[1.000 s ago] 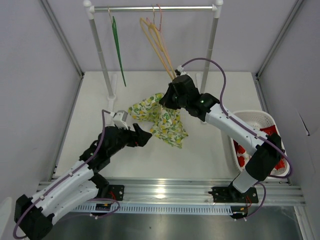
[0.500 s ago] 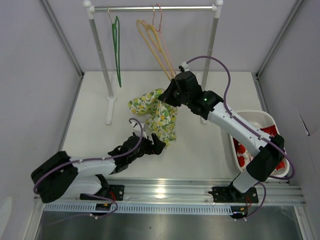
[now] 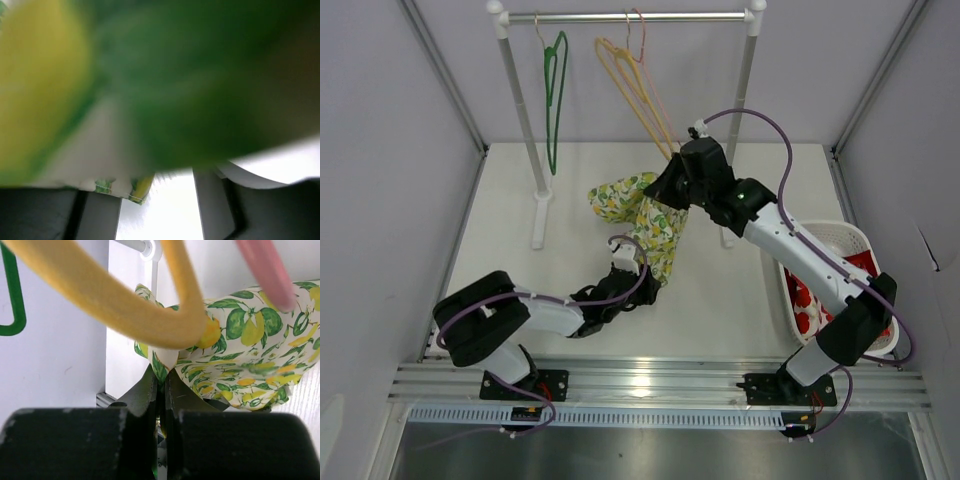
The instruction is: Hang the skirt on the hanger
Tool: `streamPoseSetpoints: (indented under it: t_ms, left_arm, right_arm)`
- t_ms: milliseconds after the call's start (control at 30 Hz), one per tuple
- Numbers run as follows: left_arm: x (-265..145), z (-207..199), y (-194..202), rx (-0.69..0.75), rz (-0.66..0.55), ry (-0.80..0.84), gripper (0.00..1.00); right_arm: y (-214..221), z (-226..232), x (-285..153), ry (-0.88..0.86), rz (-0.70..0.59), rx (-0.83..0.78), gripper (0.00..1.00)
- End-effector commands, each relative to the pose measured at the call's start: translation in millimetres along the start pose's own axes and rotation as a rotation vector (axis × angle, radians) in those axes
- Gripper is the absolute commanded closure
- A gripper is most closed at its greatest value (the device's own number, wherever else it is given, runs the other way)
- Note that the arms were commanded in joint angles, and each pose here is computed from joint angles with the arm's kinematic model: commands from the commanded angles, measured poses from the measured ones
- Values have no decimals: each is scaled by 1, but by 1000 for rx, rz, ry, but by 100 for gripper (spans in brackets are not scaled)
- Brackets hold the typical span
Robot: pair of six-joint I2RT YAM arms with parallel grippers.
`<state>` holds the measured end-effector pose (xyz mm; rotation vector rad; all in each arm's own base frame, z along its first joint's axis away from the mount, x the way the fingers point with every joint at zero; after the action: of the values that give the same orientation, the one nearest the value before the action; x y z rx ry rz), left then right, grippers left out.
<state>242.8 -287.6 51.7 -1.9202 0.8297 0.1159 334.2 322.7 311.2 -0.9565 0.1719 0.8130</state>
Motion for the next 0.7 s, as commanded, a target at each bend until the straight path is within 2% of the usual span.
streamPoseSetpoints:
  t_ms: [0,100,133,200,233,267,300,367,500,533,633,667]
  left_arm:
    - [7,-11,-13,-19,-64,1,45]
    - [4,-1,-4,-10,-46,-30,56]
    - [2,1,-9,-10,-62,-50,68]
    - [-5,15,-12,28,-57,-127,78]
    - [-9,20,-22,40,-87,-166,92]
    - [-20,18,-40,30,-128,-178,99]
    - [-28,27,-45,52,-113,-230,100]
    - [-47,27,-76,31,-174,-238,100]
    - [-82,46,-118,83,-199,-363,100]
    - [-89,40,-139,67,-236,-366,100]
    - [-104,30,-157,113,-228,-329,100]
    - [-105,30,-152,142,-188,-321,100]
  right_arm:
    - [-45,30,-40,-108,-116,30,100]
    - [-54,23,-44,-102,-125,36,100]
    - [-55,20,-45,-96,-127,36,100]
    - [-63,9,-48,-75,-142,36,100]
    - [-63,4,-48,-66,-139,36,100]
    - [-67,-4,-48,-62,-135,43,100]
    - [-67,-8,-50,-68,-128,41,100]
    - [-66,-22,-48,-54,-115,44,100]
    - [-74,-59,-41,-22,-88,52,100]
    - [-73,-66,-40,-19,-70,41,100]
    - [-68,-100,-41,21,-51,76,100]
    - [-46,-117,-36,35,0,95,100]
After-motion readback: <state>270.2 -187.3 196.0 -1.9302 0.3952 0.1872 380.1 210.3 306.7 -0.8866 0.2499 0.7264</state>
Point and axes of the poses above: each gripper's point midway between its finger pads, its own x axis out along the fingers, its own z axis along the line the jaws close on, y = z × x, the point moved 1 cm from there along -x, back along the fingers, and after that the axes turned 8 degrees about -x, right-handed, at the moved point
